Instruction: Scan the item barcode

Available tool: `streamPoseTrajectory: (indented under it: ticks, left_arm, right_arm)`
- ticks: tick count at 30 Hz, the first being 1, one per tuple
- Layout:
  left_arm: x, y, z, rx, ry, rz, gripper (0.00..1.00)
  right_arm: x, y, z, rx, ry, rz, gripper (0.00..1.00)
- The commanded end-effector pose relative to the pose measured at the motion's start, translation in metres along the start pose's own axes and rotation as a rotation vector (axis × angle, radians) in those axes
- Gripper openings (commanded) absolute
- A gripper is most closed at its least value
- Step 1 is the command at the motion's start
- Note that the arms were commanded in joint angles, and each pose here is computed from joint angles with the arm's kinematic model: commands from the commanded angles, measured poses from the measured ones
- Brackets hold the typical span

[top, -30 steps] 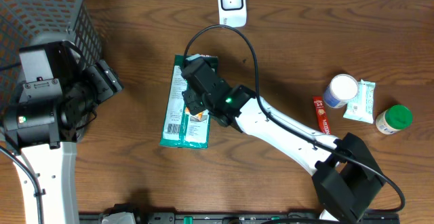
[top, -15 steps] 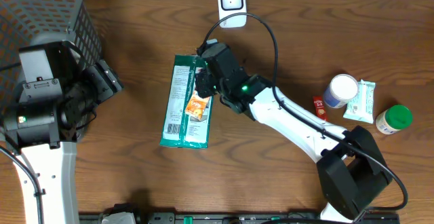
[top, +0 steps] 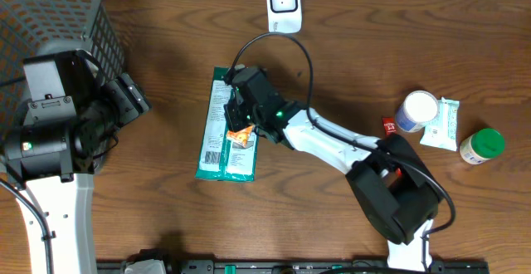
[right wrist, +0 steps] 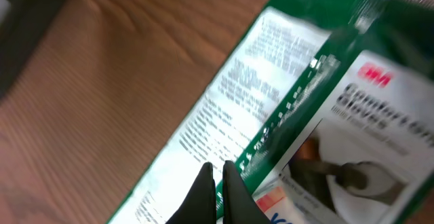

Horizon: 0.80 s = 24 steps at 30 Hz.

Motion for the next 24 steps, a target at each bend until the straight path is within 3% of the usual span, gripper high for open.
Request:
streamPoseTrajectory:
  ticks: [1,15,24]
  left_arm:
    - [0.000,0.002,0.001,0.009,0.000,0.009,0.81]
    - [0.000,0.002,0.001,0.009,0.000,0.009,0.81]
    - [0.000,0.002,0.001,0.009,0.000,0.009,0.81]
  right_arm:
    - [0.004,0.007,-0.007,-0.033,0.014,0.017,0.01]
    - [-0.004,-0.014,-0.036,-0.072,0.153,-0.085,0.01]
    - [-0.075,-0.027,0.000,-0.114,0.023,-0.309,0.01]
Point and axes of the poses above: each gripper's point midway between its finger pads, its own x axis out along the fingers, its own y axis along the line the jaws close on, z = x × y, the point moved 2 cm from there along -x, back along the fingers, and after that the axes turned 10 degrees about x, right-handed, at the moved point
